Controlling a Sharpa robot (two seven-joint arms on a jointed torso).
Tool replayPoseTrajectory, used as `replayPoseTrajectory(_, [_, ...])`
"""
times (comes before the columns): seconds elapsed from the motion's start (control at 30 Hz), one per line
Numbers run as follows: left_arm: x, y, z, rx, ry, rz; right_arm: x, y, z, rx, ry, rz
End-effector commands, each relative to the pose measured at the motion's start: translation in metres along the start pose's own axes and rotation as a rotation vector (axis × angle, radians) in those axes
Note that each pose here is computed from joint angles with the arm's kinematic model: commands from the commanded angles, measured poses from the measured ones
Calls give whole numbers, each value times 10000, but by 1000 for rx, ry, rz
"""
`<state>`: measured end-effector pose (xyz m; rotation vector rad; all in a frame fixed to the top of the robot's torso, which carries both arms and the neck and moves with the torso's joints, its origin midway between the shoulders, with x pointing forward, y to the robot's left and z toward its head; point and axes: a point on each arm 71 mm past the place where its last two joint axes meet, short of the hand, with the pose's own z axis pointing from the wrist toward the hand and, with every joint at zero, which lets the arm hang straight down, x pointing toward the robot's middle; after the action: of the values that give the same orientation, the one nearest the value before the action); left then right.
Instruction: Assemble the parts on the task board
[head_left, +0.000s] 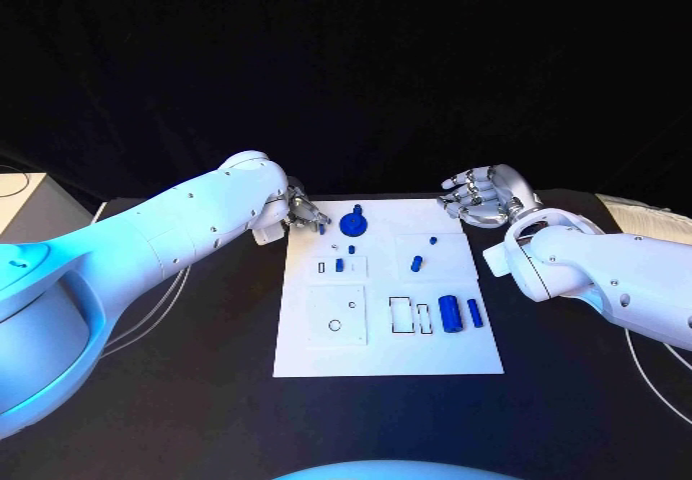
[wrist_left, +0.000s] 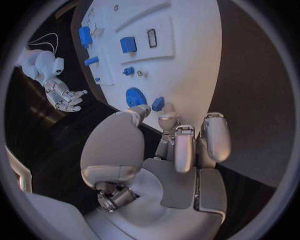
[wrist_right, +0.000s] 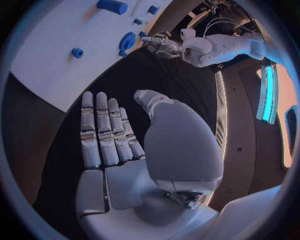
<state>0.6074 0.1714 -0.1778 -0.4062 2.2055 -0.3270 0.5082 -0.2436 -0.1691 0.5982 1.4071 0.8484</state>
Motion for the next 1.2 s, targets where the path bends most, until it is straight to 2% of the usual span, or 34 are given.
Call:
replayPoseTrajectory(0.03, [26, -31, 0, 15, 19, -1, 13, 21, 0, -17, 10, -1])
replayPoseTrajectory(0.43, [27, -27, -6, 19, 17, -22, 14, 21, 2, -16, 11, -1])
replayPoseTrajectory(0.83, [67, -59, -24, 59, 70, -99, 13, 18, 3, -14, 12, -1])
replayPoseTrajectory(1.2, [51, -25, -61, 73, 68, -134, 7, 11, 4, -12, 12, -2])
